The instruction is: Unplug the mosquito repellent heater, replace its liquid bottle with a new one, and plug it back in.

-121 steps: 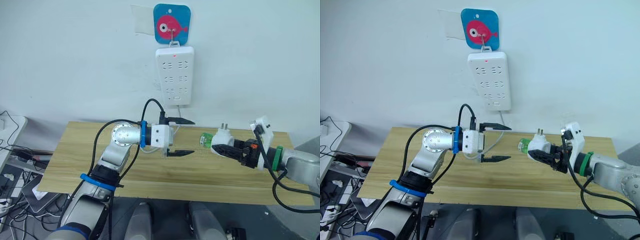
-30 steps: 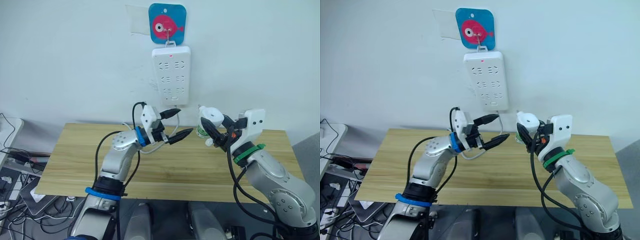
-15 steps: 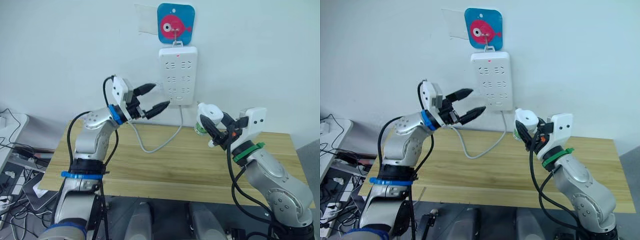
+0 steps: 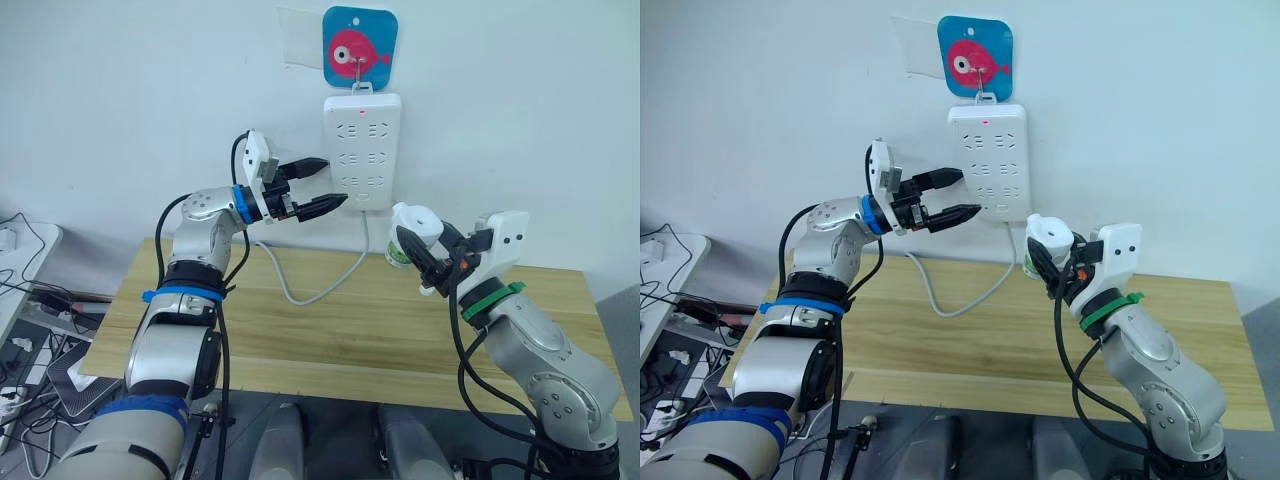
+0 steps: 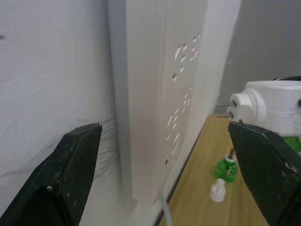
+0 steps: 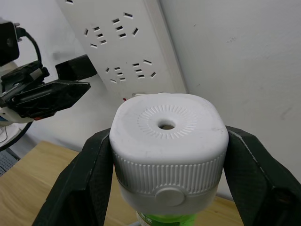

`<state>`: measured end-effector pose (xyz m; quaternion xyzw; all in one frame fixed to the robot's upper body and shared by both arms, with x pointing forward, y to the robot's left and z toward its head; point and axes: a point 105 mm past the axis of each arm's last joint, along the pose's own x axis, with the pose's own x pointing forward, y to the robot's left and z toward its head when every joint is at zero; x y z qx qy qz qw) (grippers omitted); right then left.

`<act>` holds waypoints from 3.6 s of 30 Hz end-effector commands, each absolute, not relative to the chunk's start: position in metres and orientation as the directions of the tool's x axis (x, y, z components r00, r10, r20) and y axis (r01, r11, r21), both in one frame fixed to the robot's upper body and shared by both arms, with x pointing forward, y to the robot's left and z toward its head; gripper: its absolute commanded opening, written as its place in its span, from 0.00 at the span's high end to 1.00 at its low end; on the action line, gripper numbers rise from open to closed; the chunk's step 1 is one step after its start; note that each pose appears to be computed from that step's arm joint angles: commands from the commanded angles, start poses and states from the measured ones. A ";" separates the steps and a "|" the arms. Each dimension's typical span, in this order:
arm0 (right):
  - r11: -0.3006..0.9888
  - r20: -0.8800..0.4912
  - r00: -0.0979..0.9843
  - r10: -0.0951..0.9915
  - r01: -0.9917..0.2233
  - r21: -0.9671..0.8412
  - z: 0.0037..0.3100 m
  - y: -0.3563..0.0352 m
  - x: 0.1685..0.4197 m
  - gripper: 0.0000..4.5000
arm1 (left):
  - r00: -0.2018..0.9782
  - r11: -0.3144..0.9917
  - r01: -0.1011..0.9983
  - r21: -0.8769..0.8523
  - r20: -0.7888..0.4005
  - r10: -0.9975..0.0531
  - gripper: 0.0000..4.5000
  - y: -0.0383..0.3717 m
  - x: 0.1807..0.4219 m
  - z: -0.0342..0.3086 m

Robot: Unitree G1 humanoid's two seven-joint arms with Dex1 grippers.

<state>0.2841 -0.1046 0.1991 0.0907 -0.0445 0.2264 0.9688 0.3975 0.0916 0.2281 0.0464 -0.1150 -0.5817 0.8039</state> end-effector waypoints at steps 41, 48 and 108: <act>0.862 0.188 0.868 0.459 -0.487 0.139 0.229 -0.073 0.291 0.35 | 0.249 0.273 0.944 0.187 0.141 -0.958 0.66 0.089 0.401 0.245; 0.864 0.207 0.871 0.444 -0.478 0.156 0.234 -0.076 0.291 0.35 | 0.250 0.274 0.943 0.188 0.141 -0.958 0.66 0.090 0.401 0.244; 0.880 0.221 0.864 0.453 -0.473 0.043 0.234 -0.038 0.321 0.35 | 0.118 0.120 0.993 0.008 0.161 -0.980 0.66 0.079 0.380 0.245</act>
